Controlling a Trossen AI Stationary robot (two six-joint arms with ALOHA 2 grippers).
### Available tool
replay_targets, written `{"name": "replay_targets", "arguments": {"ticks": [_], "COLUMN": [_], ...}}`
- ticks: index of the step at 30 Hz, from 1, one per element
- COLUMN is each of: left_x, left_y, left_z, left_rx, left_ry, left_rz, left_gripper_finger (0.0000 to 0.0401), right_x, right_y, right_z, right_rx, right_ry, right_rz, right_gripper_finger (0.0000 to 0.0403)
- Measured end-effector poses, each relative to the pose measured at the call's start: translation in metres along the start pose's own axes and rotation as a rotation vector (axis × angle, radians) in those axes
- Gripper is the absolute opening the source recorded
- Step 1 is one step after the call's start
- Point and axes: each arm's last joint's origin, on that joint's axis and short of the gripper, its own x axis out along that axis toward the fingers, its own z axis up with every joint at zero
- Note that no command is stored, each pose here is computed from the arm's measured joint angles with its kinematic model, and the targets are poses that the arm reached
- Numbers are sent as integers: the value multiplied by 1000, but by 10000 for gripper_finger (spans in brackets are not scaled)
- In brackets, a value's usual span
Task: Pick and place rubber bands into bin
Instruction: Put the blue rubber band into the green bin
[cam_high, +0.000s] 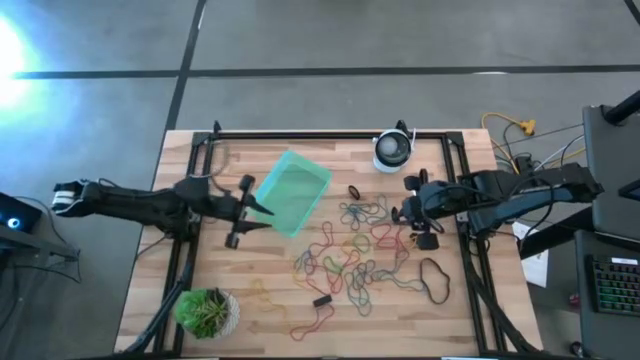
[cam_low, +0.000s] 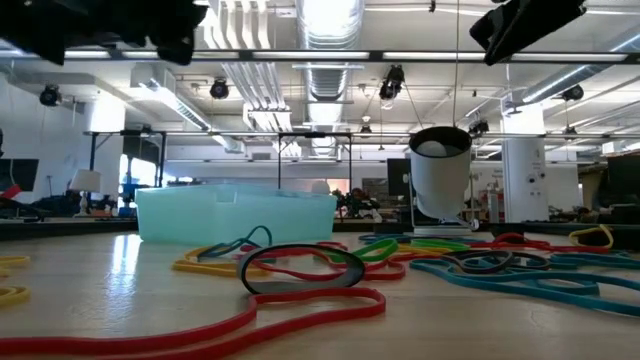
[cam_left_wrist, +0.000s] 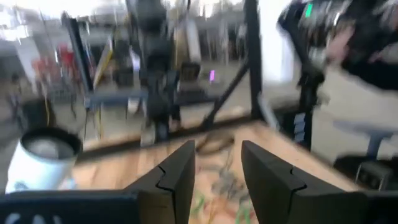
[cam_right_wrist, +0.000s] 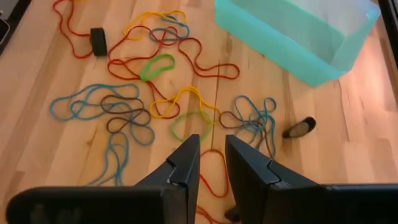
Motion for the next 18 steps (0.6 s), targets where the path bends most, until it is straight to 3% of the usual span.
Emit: {"name": "replay_targets", "arguments": {"ticks": [4,10,13,18], "left_x": [18,48,64,90], "left_y": [9,13,11,-5], "left_z": [31,53,58,49], "left_rx": [-23,-50,-71,-105], "left_ry": [104,417,537,687], "left_rz": [2,70,91,19], "left_gripper_finger": [116,116,116,116], "right_x": [-5,-3,3,16], "right_y": [-1,-2,0,9], "right_z": [-2,-23,-34,-48], "right_rx": [19,89,116,105], "right_ry": [57,134,158,178], "right_rz": [-40,-60,-58,-33], "right_gripper_finger": [71,59,54,52]}}
